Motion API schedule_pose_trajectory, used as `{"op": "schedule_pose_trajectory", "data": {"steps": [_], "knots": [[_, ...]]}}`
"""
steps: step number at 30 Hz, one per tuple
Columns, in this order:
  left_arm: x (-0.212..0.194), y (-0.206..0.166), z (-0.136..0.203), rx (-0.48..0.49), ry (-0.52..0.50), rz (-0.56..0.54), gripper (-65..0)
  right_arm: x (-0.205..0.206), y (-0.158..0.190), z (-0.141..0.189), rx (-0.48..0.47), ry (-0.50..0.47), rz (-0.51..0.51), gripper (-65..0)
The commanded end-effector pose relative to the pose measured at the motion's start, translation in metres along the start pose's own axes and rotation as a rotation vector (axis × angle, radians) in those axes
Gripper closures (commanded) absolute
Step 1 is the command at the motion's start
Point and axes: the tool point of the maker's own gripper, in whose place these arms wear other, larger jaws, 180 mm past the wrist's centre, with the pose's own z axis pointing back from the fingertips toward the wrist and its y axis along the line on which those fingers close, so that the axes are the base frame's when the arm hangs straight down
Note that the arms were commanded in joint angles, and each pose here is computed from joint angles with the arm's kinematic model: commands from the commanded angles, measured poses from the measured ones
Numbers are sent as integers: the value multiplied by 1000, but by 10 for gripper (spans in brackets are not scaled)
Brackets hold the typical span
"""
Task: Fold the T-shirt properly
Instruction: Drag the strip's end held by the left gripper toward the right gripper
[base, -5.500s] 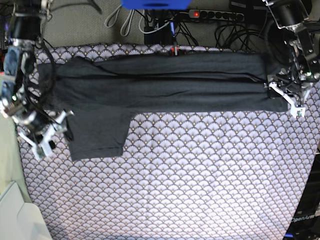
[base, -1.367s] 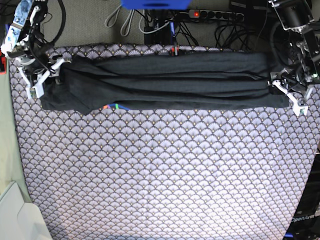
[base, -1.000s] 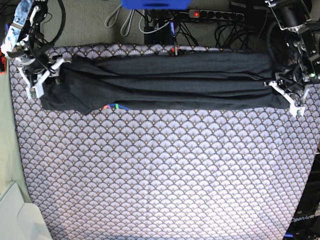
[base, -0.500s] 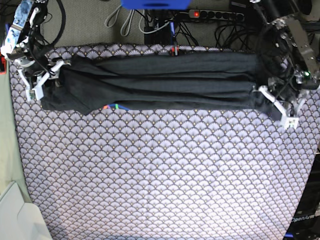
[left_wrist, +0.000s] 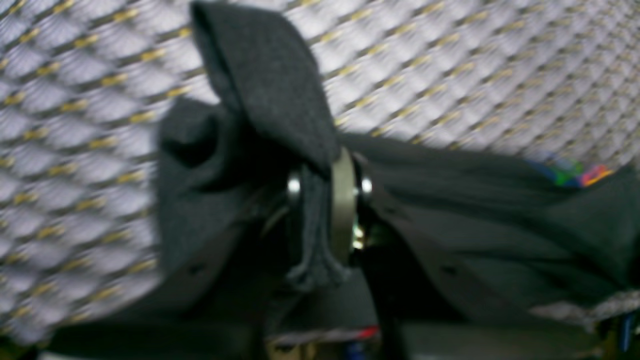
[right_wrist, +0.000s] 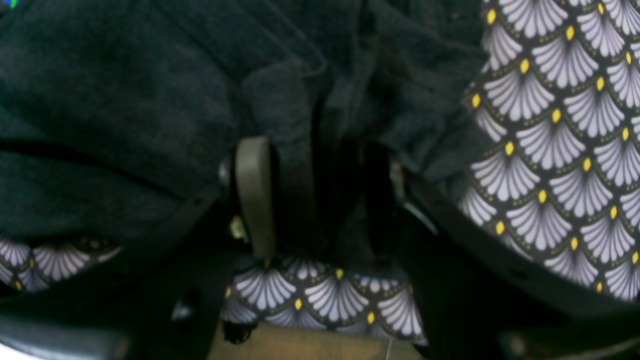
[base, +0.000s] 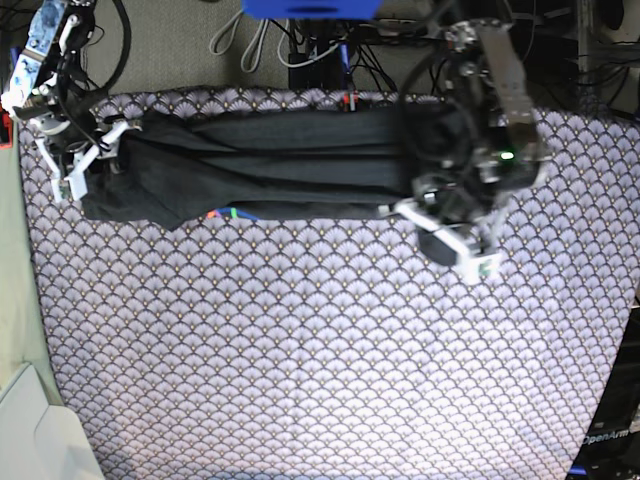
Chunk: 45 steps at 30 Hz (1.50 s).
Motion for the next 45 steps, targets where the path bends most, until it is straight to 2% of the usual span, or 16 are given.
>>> {"op": "schedule_pose_trajectory", "data": {"steps": [1,6,11,14,20,27,36,38,42,45], "knots": [[5,-19,0,-45,-19,10,-3,11,-4,3,-7,-35,17,-282],[-20,-80,-14,-140,65,-6,-4,11,-4,4,-8,-35,18,-282],[-52,-104,-32,-151,185,-7,-3,12,-6,4,-10,-34,22,-282],[-62,-109,-37,-147,214,-10,-2,12,-6,4,-10,-34,22,-282],[-56,-117,-38,-159,160,-30,-2,11,-5,4,-10,-33,23,-282],[-52,-120,-43,-161,158,-42,-4,11,-5,4,-9,-33,22,-282],[-64,-115,-61,-135,224,-62,-8,11,-5,4,-10,-33,23,-282],[-66,-121,-60,-168,239,-45,-50,11,-5,4,-10,-33,23,-282],[-71,-144,-51,-295,286,30,-188,11,-5,4,-10,-33,23,-282],[-69,-160,-45,-379,304,73,-203,12,-1,2,2,-30,32,-282]]}}
